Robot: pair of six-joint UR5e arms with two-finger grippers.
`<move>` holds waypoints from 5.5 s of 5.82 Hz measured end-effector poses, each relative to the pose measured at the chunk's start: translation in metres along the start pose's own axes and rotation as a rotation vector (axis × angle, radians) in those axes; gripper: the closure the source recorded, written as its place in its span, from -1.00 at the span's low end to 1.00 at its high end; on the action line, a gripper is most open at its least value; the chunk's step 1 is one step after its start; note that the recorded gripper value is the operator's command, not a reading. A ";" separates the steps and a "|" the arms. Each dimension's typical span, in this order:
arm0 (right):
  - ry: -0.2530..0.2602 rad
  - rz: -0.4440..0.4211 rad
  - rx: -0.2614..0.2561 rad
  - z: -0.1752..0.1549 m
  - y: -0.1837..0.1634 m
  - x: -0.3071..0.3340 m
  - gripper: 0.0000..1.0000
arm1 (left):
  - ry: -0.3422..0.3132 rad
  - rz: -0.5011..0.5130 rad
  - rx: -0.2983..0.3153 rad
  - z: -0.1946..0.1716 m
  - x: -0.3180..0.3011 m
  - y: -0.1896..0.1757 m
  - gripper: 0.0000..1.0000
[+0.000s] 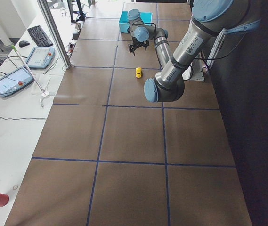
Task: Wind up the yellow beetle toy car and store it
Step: 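Move the left gripper down onto the yellow beetle toy car, then press the yellow car against the table with the left gripper, then drag the pressed car backward along the table with the left gripper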
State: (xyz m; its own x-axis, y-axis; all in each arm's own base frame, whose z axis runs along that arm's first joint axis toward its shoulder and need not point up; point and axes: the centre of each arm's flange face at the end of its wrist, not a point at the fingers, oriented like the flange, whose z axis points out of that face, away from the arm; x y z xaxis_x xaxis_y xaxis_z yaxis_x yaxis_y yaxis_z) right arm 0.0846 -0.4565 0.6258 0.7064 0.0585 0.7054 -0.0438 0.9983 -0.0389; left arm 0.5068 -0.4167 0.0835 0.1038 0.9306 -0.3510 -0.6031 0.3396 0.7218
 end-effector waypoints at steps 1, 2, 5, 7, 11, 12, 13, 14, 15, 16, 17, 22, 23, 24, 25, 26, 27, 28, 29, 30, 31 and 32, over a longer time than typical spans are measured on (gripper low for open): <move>0.000 0.000 0.000 0.000 0.000 0.000 -1.00 | -0.025 0.085 -0.060 -0.005 0.004 -0.028 -1.00; 0.000 -0.001 0.000 0.000 0.000 0.000 -1.00 | -0.075 0.207 -0.116 -0.009 0.003 -0.041 -1.00; 0.000 -0.001 -0.002 0.001 0.000 0.000 -1.00 | -0.221 0.422 -0.279 0.035 0.001 -0.041 -1.00; 0.000 0.000 -0.004 0.002 0.001 0.001 -1.00 | -0.238 0.410 -0.305 0.082 -0.003 -0.044 -1.00; 0.000 0.002 -0.006 0.004 0.001 0.003 -1.00 | -0.214 0.368 -0.307 0.146 0.003 -0.030 -1.00; 0.000 0.003 -0.007 0.005 0.001 0.003 -1.00 | -0.209 0.369 -0.305 0.155 0.005 -0.025 -1.00; 0.000 0.005 -0.010 0.006 0.001 0.004 -1.00 | -0.208 0.373 -0.300 0.160 0.005 -0.022 -1.00; 0.000 0.007 -0.012 0.007 0.002 0.005 -1.00 | -0.209 0.377 -0.297 0.163 0.005 -0.020 -1.00; 0.000 0.009 -0.014 0.007 0.002 0.005 -1.00 | -0.209 0.380 -0.294 0.167 0.005 -0.016 -1.00; 0.000 0.010 -0.014 0.008 0.003 0.006 -1.00 | -0.209 0.382 -0.290 0.171 0.004 -0.014 -0.96; 0.000 0.011 -0.015 0.008 0.003 0.006 -1.00 | -0.210 0.383 -0.288 0.175 0.003 -0.013 -0.85; 0.001 0.015 -0.017 0.009 0.004 0.007 -1.00 | -0.209 0.395 -0.257 0.182 -0.003 -0.016 0.73; 0.001 0.016 -0.019 0.010 0.004 0.008 -1.00 | -0.209 0.394 -0.229 0.165 -0.007 -0.020 0.73; 0.001 0.018 -0.020 0.011 0.004 0.009 -1.00 | -0.197 0.389 -0.181 0.140 -0.013 -0.024 0.73; 0.000 0.019 -0.021 0.011 0.004 0.009 -1.00 | -0.190 0.400 -0.122 0.125 -0.015 -0.030 0.73; 0.000 0.021 -0.022 0.011 0.004 0.009 -1.00 | -0.186 0.421 -0.053 0.119 -0.017 -0.036 0.78; 0.000 0.021 -0.021 0.011 0.004 0.009 -1.00 | -0.171 0.431 0.002 0.119 -0.023 -0.041 0.80; 0.000 0.020 -0.021 0.011 0.004 0.009 -1.00 | -0.160 0.434 0.034 0.125 -0.030 -0.043 0.81; 0.001 0.022 -0.025 0.013 0.005 0.010 -1.00 | -0.160 0.420 0.060 0.133 -0.038 -0.044 0.81; 0.001 0.026 -0.031 0.016 0.006 0.013 -1.00 | -0.162 0.397 0.080 0.139 -0.045 -0.044 0.81; 0.001 0.029 -0.034 0.018 0.006 0.015 -1.00 | -0.163 0.388 0.087 0.144 -0.049 -0.044 0.81; -0.001 0.030 -0.033 0.017 0.005 0.014 -1.00 | -0.163 0.385 0.089 0.146 -0.050 -0.043 0.81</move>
State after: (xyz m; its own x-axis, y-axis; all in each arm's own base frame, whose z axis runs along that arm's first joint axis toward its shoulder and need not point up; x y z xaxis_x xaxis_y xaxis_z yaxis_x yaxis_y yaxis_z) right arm 0.0822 -0.4504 0.6479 0.7047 0.0881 0.7041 -0.0414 0.9957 -0.0832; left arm 0.6433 -0.4583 0.1572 0.0123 0.9988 0.0480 -0.5527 -0.0332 0.8327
